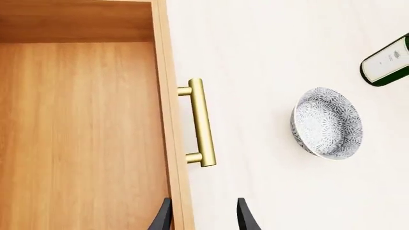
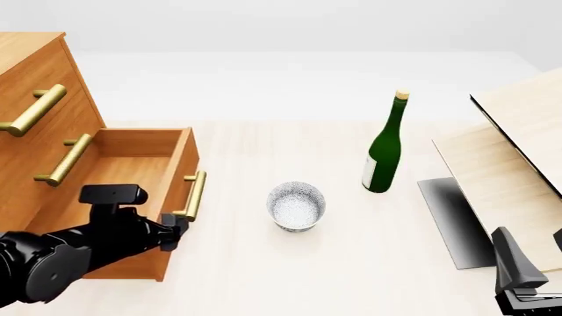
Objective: Put the bowl in the bottom drawer of the cabinet and close it.
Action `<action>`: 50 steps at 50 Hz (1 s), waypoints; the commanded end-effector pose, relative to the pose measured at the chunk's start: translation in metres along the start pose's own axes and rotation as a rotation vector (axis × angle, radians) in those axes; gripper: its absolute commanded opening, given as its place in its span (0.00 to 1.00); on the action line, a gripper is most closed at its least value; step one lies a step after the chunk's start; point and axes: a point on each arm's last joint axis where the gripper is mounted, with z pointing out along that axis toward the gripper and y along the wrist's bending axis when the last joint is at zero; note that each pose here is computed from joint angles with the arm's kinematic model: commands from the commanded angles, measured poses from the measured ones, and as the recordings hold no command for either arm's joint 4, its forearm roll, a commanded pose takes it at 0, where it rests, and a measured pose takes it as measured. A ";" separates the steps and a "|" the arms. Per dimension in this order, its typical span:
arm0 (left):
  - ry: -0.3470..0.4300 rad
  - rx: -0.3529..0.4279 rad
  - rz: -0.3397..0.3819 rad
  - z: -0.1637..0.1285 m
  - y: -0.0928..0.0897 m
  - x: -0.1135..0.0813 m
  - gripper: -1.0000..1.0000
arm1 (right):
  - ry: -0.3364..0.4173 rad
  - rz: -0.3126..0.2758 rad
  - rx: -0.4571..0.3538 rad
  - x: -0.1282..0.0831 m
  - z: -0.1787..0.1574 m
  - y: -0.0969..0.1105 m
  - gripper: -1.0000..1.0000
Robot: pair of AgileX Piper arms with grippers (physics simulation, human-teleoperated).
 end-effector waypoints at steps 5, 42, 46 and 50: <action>-0.017 0.032 0.039 -0.003 -0.009 -0.006 1.00 | 0.000 0.000 0.000 0.000 0.000 0.000 1.00; -0.107 0.093 0.149 -0.028 -0.025 -0.023 1.00 | 0.000 0.000 0.000 0.000 0.000 0.000 1.00; -0.113 0.093 0.155 -0.031 -0.025 -0.026 1.00 | 0.000 0.000 0.000 0.000 0.000 0.000 1.00; -0.121 0.091 0.160 -0.034 -0.025 -0.028 1.00 | 0.000 0.000 0.000 0.000 0.000 0.000 1.00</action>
